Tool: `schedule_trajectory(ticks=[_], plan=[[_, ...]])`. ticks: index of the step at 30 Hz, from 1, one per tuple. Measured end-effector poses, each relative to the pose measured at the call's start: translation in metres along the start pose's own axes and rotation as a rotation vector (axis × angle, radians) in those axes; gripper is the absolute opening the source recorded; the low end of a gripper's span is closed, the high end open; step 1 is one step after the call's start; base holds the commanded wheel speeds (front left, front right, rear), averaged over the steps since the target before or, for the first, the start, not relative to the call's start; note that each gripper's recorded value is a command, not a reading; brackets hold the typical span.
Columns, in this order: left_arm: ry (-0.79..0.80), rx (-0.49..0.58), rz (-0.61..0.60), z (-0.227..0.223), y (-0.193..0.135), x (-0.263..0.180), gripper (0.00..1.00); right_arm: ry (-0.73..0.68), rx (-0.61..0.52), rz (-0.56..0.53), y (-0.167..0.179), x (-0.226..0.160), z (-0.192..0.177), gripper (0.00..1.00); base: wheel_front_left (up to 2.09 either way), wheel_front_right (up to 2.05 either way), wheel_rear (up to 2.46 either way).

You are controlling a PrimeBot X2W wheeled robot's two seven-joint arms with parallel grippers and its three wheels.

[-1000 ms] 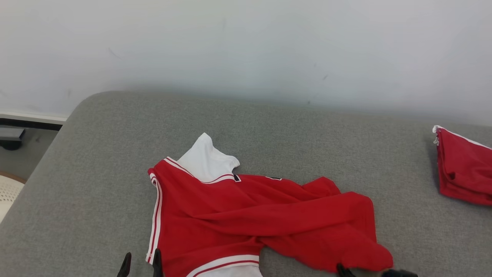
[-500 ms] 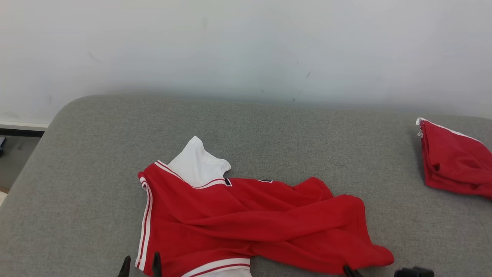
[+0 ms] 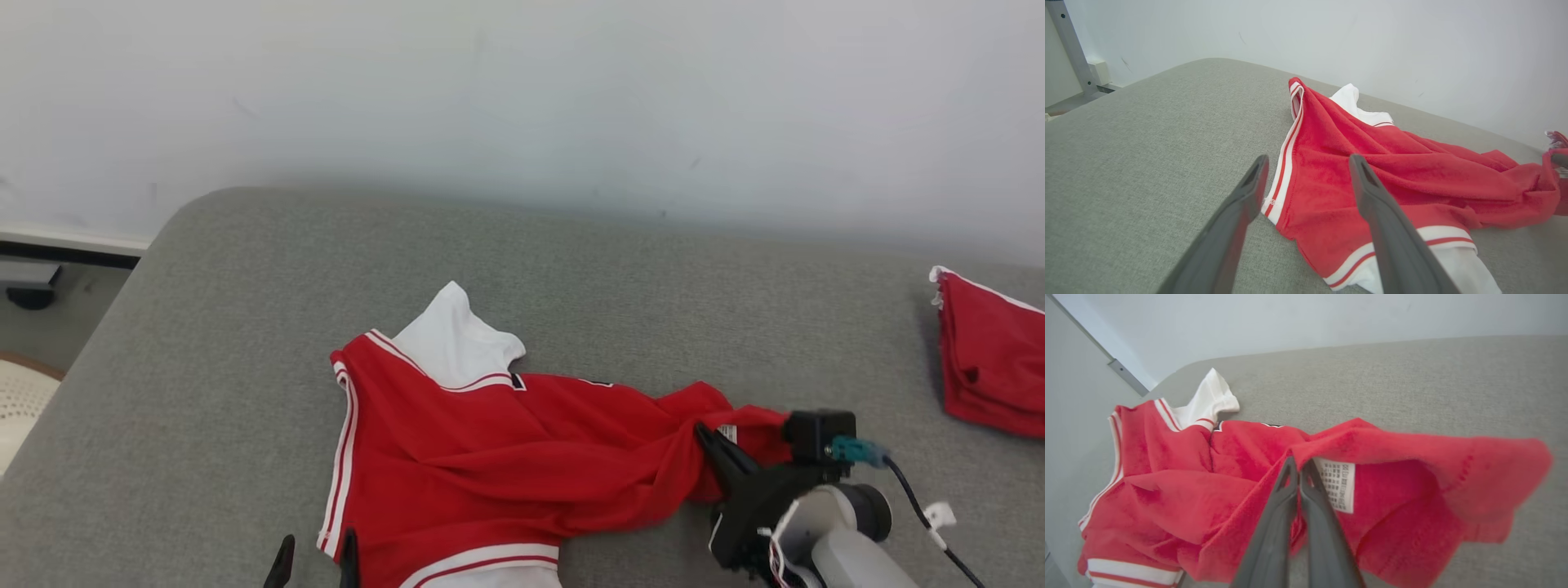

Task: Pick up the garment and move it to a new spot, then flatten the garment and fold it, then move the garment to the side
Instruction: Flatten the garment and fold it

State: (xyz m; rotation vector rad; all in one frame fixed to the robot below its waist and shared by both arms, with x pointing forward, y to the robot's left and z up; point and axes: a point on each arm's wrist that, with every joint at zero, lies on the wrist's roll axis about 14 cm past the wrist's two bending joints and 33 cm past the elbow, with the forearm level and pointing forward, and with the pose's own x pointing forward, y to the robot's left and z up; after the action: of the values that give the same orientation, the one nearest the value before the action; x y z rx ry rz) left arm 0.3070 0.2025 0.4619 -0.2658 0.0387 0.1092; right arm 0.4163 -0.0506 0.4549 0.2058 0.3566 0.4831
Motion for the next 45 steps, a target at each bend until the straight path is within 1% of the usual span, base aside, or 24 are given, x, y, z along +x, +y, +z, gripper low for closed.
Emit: schedule_trajectory(ticks=[5,10,11,12,13,17,22,29,31,34,39,42,45], plan=[[-0.007,-0.001,0.013,0.002,0.003,-0.002,1.00,0.041,-0.012,-0.032,-0.004,0.027,0.002,0.00,0.00,0.00,0.00],[-0.002,-0.004,0.031,0.001,0.007,-0.002,1.00,0.080,-0.036,-0.077,-0.017,0.041,-0.008,0.00,0.00,0.00,0.00],[-0.002,-0.004,0.034,0.001,0.008,-0.001,1.00,0.082,-0.036,-0.079,-0.017,0.043,-0.009,0.19,0.00,0.00,0.00],[-0.004,-0.002,0.036,0.002,0.008,0.000,1.00,0.069,-0.036,-0.076,-0.015,0.046,-0.008,0.44,0.00,0.00,0.00],[-0.004,-0.002,0.036,0.002,0.008,0.000,1.00,0.069,-0.036,-0.076,-0.015,0.046,-0.008,1.00,0.00,0.00,0.00],[-0.003,0.000,0.046,0.002,0.010,0.003,1.00,0.011,-0.043,-0.056,-0.006,0.051,0.001,1.00,0.00,0.00,0.00],[-0.005,-0.001,0.029,0.003,0.005,0.007,1.00,-0.081,-0.038,-0.058,-0.012,0.045,0.020,1.00,0.00,0.00,0.00],[0.002,-0.002,-0.011,0.001,-0.007,0.010,1.00,-0.149,-0.029,-0.117,-0.050,0.013,0.026,1.00,0.00,0.00,0.00],[0.029,-0.004,-0.037,-0.008,-0.014,0.008,1.00,-0.168,-0.030,-0.140,-0.063,0.005,0.029,1.00,0.00,0.00,0.00],[0.078,-0.002,-0.100,-0.023,-0.032,0.007,1.00,-0.168,-0.017,-0.179,-0.078,-0.005,0.023,1.00,0.00,0.00,0.00],[0.210,0.001,-0.207,-0.062,-0.061,-0.008,1.00,-0.184,0.002,-0.211,-0.091,-0.008,0.024,1.00,0.00,0.00,0.00],[0.254,-0.003,-0.232,-0.074,-0.068,-0.013,1.00,-0.180,0.004,-0.218,-0.095,-0.006,0.023,1.00,0.00,0.00,0.00],[0.279,-0.003,-0.230,-0.082,-0.067,-0.016,1.00,-0.173,0.004,-0.216,-0.093,-0.001,0.021,1.00,0.00,0.00,0.00]])
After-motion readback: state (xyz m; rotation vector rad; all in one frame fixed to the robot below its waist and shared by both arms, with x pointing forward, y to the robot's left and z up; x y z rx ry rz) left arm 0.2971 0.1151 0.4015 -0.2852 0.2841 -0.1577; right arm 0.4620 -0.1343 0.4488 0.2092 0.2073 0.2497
